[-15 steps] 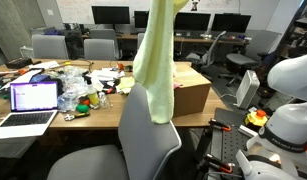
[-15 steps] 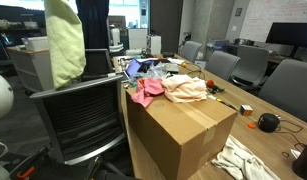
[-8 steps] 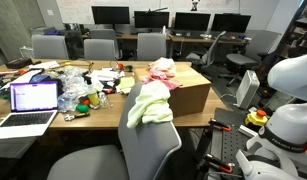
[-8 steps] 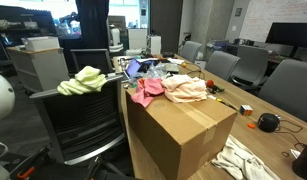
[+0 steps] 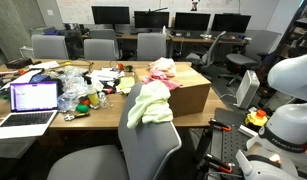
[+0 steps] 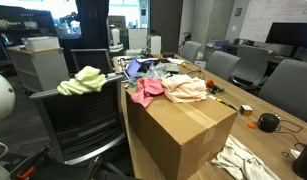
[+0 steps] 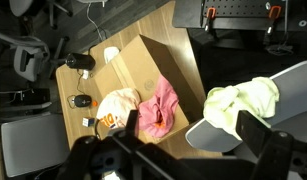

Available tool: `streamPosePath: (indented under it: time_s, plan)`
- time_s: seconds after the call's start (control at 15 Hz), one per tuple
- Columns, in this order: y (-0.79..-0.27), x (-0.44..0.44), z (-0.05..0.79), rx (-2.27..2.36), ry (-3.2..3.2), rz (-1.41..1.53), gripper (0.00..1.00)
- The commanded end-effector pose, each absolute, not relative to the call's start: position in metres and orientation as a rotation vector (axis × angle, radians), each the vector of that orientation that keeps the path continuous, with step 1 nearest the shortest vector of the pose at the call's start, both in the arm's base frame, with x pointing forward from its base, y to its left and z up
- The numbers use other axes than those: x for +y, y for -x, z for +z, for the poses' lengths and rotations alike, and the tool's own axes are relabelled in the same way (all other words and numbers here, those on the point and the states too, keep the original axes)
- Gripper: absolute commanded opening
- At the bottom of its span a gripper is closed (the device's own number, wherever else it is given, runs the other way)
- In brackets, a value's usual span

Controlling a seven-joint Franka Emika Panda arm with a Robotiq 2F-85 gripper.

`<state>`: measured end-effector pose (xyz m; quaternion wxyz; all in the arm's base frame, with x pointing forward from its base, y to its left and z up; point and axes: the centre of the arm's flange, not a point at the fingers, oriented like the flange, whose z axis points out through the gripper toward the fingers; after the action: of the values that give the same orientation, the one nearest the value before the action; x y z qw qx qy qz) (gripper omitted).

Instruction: Pick up the light green cloth from the box and put it on the headrest of the chair

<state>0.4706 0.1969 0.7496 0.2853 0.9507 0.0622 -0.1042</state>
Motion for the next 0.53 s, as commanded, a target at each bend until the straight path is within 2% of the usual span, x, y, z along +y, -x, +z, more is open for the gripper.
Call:
streamPosePath:
  time_s: [0.0,0.47]
  plan:
    - [-0.477,0.194,0.763,0.259,-2.581,-0.325,1.0]
    - [-0.47,0.175,0.709,0.531,-2.707,-0.424,1.0]
